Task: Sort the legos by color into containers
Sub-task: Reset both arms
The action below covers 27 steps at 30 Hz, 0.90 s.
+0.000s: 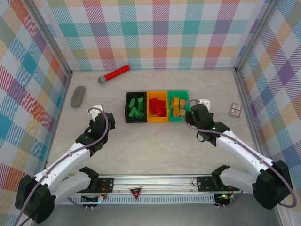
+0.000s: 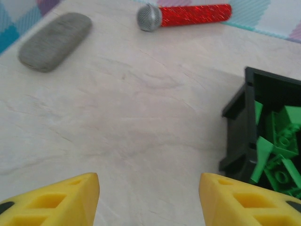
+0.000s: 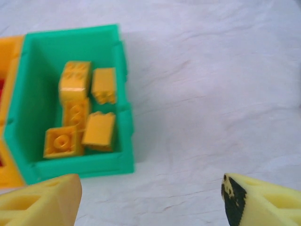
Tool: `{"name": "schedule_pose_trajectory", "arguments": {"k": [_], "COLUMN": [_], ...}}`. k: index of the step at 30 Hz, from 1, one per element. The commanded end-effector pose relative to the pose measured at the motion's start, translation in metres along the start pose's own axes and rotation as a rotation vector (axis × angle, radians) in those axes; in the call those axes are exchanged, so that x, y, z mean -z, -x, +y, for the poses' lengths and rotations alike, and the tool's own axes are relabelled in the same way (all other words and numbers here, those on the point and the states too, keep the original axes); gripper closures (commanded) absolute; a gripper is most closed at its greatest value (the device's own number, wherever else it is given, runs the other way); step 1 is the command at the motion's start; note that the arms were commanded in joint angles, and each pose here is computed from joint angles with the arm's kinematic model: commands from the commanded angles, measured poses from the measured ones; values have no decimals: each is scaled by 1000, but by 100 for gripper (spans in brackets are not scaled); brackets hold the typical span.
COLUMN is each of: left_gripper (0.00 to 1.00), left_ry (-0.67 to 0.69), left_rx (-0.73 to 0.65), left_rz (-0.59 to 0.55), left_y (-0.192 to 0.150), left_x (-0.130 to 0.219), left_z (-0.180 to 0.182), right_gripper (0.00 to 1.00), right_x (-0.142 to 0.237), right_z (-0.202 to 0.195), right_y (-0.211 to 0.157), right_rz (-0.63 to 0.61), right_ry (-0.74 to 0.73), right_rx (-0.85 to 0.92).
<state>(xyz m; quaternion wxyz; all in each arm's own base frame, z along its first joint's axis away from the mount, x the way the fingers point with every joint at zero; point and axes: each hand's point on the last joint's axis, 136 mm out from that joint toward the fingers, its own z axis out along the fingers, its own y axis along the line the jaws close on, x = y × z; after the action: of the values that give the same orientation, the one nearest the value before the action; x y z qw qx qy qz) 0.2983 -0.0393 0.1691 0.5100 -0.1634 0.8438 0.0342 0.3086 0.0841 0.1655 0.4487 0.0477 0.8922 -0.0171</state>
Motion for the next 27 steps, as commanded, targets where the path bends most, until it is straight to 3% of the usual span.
{"name": "schedule_pose_trajectory", "arguments": {"k": [1, 9, 12, 18, 27], "left_gripper": [36, 18, 0, 0, 0], "left_ry": [126, 244, 302, 270, 320], "left_rx": [28, 124, 124, 111, 132], "left_rz": [-65, -80, -128, -233, -206], "left_y": [12, 11, 18, 14, -3], "left_x": [7, -1, -5, -26, -60], "left_z": [30, 62, 75, 87, 109], "right_gripper": [13, 1, 1, 1, 1], "right_x": [3, -24, -43, -85, -94], "right_z": [-32, -96, -108, -109, -81], "right_y": [15, 21, 17, 6, 7], "right_rz": [-72, -150, -166, -112, -240], "right_ry": [-81, -307, -357, -346, -129], "right_rx": [-1, -84, -79, -36, 38]}}
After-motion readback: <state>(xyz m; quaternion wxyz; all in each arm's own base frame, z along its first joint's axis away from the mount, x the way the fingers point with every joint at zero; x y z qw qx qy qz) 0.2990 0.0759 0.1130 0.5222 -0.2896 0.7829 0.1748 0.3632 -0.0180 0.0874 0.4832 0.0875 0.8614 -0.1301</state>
